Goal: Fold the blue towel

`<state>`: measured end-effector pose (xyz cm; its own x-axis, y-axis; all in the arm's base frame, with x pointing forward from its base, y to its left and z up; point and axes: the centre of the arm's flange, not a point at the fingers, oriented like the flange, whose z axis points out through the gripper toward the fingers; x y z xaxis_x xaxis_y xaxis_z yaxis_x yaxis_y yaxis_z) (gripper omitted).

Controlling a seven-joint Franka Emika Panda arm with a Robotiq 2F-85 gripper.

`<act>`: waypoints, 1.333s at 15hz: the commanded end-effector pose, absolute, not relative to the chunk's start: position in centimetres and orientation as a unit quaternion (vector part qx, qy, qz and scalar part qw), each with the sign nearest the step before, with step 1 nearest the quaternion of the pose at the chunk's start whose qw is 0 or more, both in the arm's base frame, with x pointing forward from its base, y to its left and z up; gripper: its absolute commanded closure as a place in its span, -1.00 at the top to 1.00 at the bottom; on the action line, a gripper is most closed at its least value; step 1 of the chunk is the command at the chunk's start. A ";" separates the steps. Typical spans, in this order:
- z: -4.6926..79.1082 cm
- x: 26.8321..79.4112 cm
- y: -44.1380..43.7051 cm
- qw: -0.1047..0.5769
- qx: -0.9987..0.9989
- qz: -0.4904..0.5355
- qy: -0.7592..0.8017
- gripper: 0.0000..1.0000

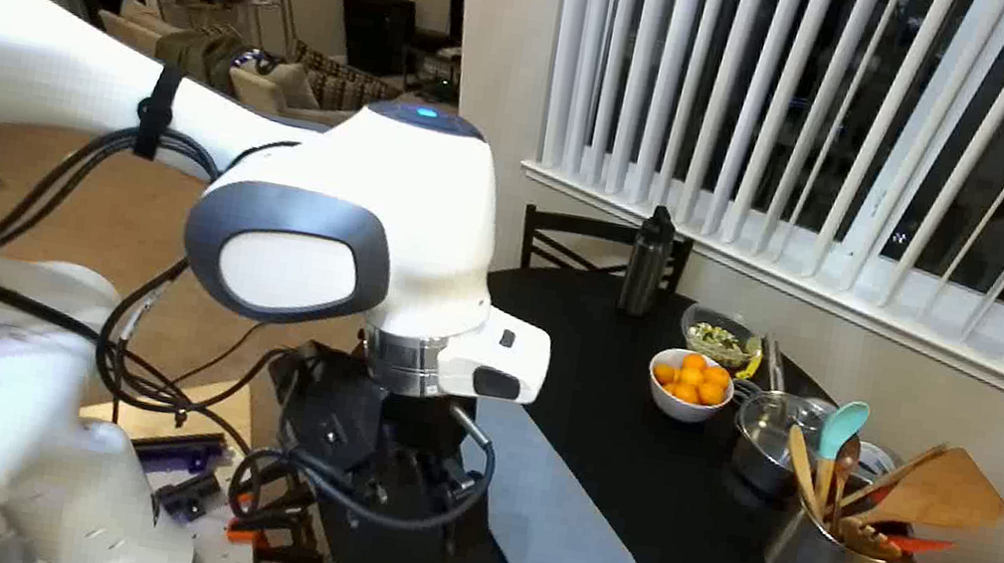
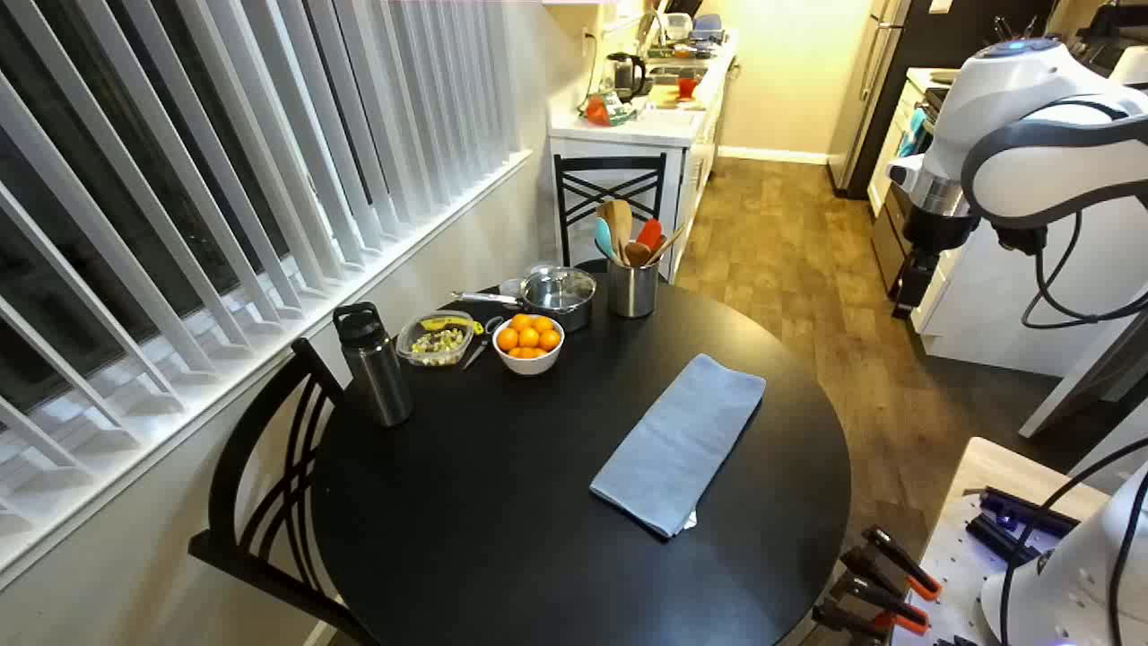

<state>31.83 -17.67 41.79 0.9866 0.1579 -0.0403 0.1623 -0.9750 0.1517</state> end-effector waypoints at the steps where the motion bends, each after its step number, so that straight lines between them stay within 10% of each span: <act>1: 41.8 31.8 -17.7 0.077 0.994 -0.014 0.081 1.00; 20: 34.6 45.9 -21.8 0.007 0.981 -0.034 0.190 1.00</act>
